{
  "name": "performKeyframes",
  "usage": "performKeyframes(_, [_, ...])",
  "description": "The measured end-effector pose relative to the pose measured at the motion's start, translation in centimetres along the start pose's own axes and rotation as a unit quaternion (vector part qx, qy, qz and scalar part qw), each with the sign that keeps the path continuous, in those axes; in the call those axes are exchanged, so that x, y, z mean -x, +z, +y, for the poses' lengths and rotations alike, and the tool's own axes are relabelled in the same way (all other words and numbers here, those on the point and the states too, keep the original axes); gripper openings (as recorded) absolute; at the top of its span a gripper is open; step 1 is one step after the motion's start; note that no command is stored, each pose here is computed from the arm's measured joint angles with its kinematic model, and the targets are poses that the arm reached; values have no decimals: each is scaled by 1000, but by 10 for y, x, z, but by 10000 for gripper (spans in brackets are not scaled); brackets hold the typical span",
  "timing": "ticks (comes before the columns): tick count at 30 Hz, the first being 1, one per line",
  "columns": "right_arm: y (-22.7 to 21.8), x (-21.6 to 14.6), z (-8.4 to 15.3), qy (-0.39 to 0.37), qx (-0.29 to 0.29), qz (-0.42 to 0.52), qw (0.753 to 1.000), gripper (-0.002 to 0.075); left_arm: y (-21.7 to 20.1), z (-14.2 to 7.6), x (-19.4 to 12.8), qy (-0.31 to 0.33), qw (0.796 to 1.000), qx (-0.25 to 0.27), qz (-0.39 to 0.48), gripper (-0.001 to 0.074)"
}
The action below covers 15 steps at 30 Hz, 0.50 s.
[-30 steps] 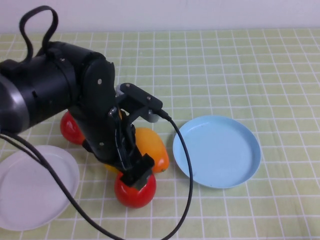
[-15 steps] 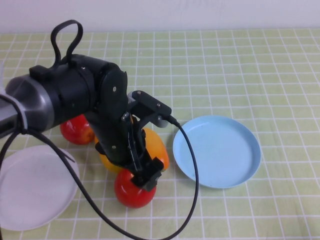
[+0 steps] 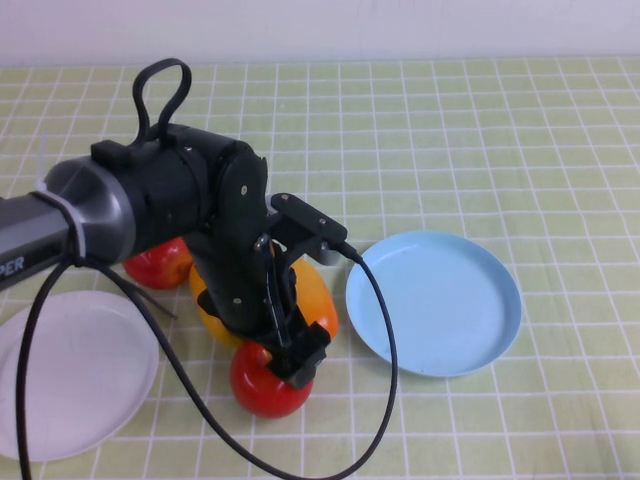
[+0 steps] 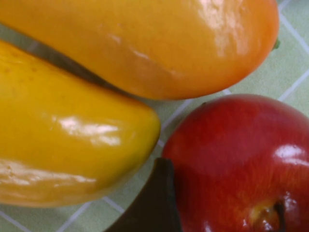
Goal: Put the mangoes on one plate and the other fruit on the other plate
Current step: Put one type of fruit in the left plate
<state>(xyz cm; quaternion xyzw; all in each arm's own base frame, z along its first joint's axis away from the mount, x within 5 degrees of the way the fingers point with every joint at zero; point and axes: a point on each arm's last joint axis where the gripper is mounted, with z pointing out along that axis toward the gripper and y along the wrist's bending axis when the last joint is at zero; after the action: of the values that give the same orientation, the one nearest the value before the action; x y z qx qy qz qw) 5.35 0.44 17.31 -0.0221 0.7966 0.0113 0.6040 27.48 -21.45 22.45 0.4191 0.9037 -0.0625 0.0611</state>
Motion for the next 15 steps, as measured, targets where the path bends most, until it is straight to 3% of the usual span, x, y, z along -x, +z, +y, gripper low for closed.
performKeyframes(10, [0, 0, 0, 0, 0, 0, 1000, -16, 2, 1, 1, 0, 1000, 0, 3, 665])
performKeyframes(15, [0, 0, 0, 0, 0, 0, 1000, -16, 2, 0, 0, 0, 1000, -1, 7, 622])
